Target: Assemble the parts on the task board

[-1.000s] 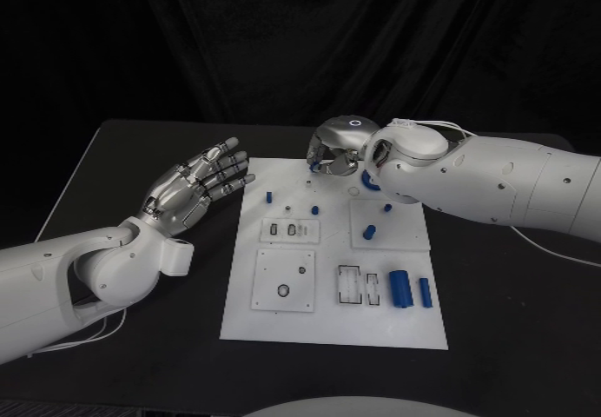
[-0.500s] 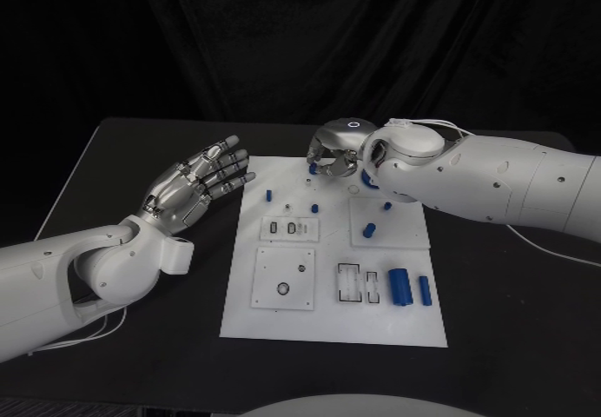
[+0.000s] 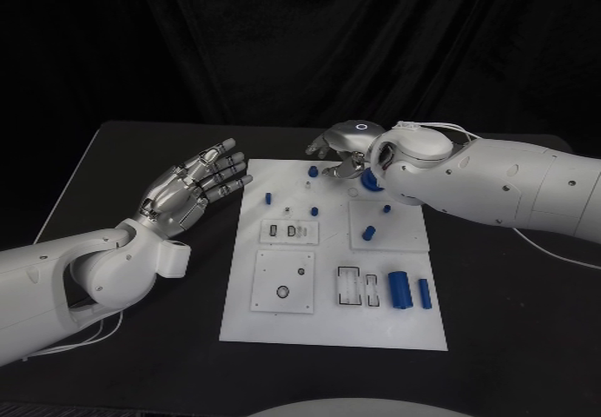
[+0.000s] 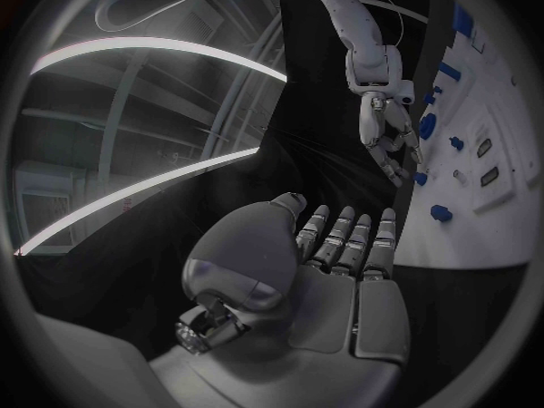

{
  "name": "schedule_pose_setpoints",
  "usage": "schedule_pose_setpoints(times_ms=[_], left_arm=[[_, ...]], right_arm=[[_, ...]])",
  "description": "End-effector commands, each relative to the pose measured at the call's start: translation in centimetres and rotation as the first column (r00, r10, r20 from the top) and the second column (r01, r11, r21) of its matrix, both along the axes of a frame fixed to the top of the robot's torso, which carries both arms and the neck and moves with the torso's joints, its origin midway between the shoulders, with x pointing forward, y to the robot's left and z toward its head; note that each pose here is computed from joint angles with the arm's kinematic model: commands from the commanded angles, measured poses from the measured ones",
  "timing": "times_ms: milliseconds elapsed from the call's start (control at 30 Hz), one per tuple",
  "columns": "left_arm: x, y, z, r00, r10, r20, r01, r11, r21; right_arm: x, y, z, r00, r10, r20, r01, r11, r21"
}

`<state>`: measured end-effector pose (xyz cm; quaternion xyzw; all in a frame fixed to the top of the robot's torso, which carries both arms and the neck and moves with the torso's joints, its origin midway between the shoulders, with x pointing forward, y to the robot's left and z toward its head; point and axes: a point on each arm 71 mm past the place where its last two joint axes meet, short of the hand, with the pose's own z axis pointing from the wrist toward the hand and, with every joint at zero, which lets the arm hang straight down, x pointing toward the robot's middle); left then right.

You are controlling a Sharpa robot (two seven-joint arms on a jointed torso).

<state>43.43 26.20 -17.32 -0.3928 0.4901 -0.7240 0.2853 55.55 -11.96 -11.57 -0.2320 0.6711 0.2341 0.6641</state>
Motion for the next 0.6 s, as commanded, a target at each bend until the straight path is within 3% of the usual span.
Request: schedule_pose_setpoints(times_ms=[33, 100, 267, 433, 600], left_arm=[[-0.30, 0.6, 1.42, 0.985, 0.058, 0.162, -0.039, 0.992, -0.117], [-0.34, 0.7, 1.43, 0.985, 0.060, 0.162, -0.041, 0.992, -0.116], [-0.42, 0.7, 1.44, 0.985, 0.062, 0.160, -0.044, 0.992, -0.114], [-0.40, 0.6, 1.43, 0.985, 0.058, 0.159, -0.040, 0.993, -0.115], [-0.39, 0.6, 1.42, 0.986, 0.057, 0.158, -0.039, 0.993, -0.114]], right_arm=[[-0.2, -0.8, 1.7, 0.998, -0.004, 0.057, 0.002, 0.999, 0.042], [-0.5, -1.5, 2.3, 0.999, -0.012, 0.051, 0.009, 0.999, 0.054], [-1.5, -4.1, 3.3, 0.998, -0.047, -0.037, 0.052, 0.991, 0.126], [-2.6, -7.0, 3.3, 0.993, -0.058, -0.099, 0.073, 0.985, 0.154], [-3.2, -9.6, 2.9, 0.987, -0.105, -0.124, 0.123, 0.981, 0.152]])
